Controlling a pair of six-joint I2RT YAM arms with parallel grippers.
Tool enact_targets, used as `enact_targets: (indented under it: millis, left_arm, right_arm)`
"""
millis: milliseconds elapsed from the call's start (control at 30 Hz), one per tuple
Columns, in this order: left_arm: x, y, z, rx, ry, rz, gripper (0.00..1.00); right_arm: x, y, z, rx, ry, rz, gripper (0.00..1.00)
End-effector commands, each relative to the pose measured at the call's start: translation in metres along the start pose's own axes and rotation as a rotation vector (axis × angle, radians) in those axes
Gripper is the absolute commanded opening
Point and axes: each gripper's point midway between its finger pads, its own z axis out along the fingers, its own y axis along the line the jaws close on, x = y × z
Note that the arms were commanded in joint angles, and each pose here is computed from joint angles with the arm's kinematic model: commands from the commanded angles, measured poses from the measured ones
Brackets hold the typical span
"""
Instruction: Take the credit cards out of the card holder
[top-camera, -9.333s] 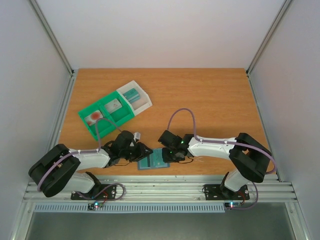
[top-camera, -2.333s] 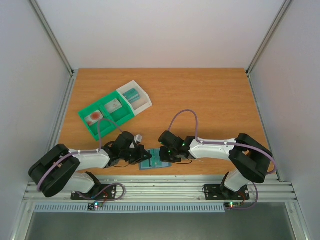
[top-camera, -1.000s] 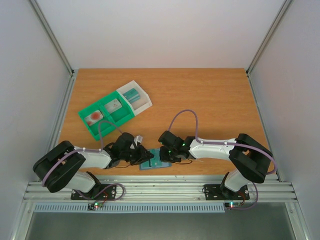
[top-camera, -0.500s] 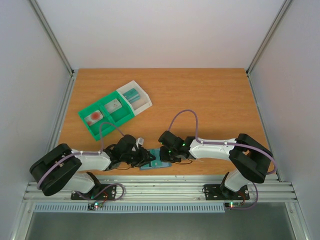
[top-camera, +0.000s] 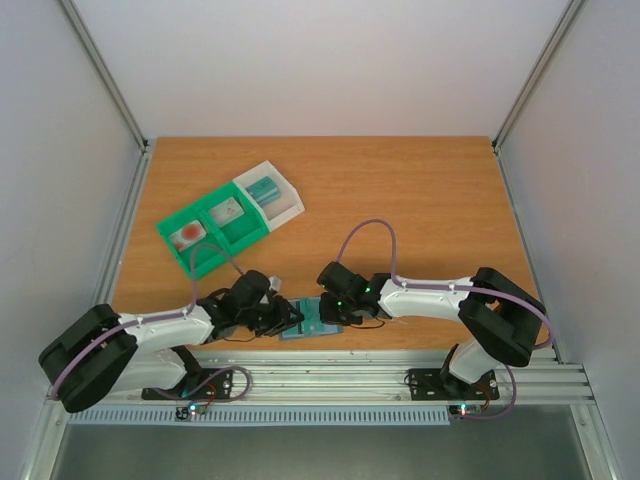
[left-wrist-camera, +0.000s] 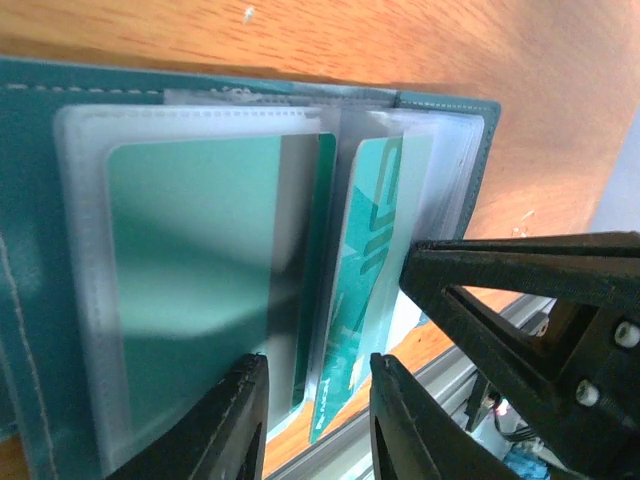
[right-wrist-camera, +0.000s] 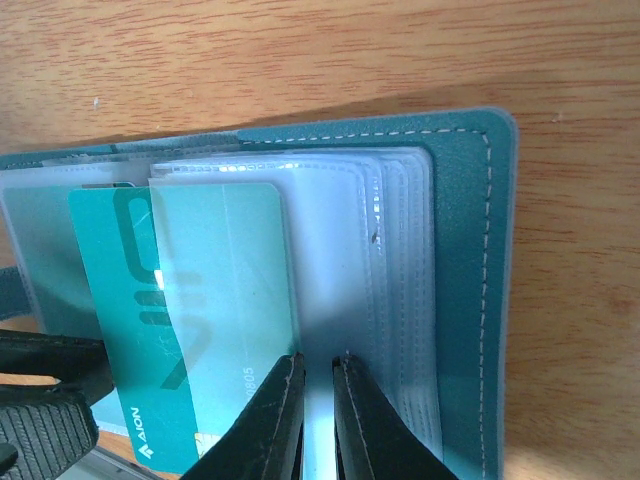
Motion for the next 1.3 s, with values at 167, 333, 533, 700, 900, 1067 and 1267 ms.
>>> enact_targets:
  millis: [167,333,533,700,900,1067,1267]
  left_arm:
    - [0.005,-0.014,0.006,-0.005,0.024,0.06,0.17]
    - [0.007,-0.018,0.009,-0.008,0.036,0.081,0.12]
    - [0.01,-0.015,0.009,-0.027,0.046,0.08,0.17]
    - [0.009,-0.01,0.007,-0.047,0.03,0.065,0.25]
    - [0.007,-0.016,0.013,0.008,0.023,0.048,0.27]
    - [0.005,-0.021,0.017,0.036,0.023,0.032,0.25]
    - [0.004,-0.019,0.018,0.03,0.021,0.018,0.21]
  right_arm:
    - [0.014,-0.041,0.006,0.141,0.03,0.024,0.11]
    - [0.014,-0.041,0.006,0.142,0.03,0.025,0.11]
    - [0.014,-0.041,0.006,0.142,0.029,0.025,0.11]
    - [0.014,-0.042,0.006,0.144,0.028,0.023,0.11]
    - [0.015,-0.042,0.005,0.143,0.03,0.02,0.11]
    - [0.015,-0.042,0.003,0.144,0.027,0.019,0.11]
    - [0.014,-0.042,0.002,0.141,0.023,0.016,0.11]
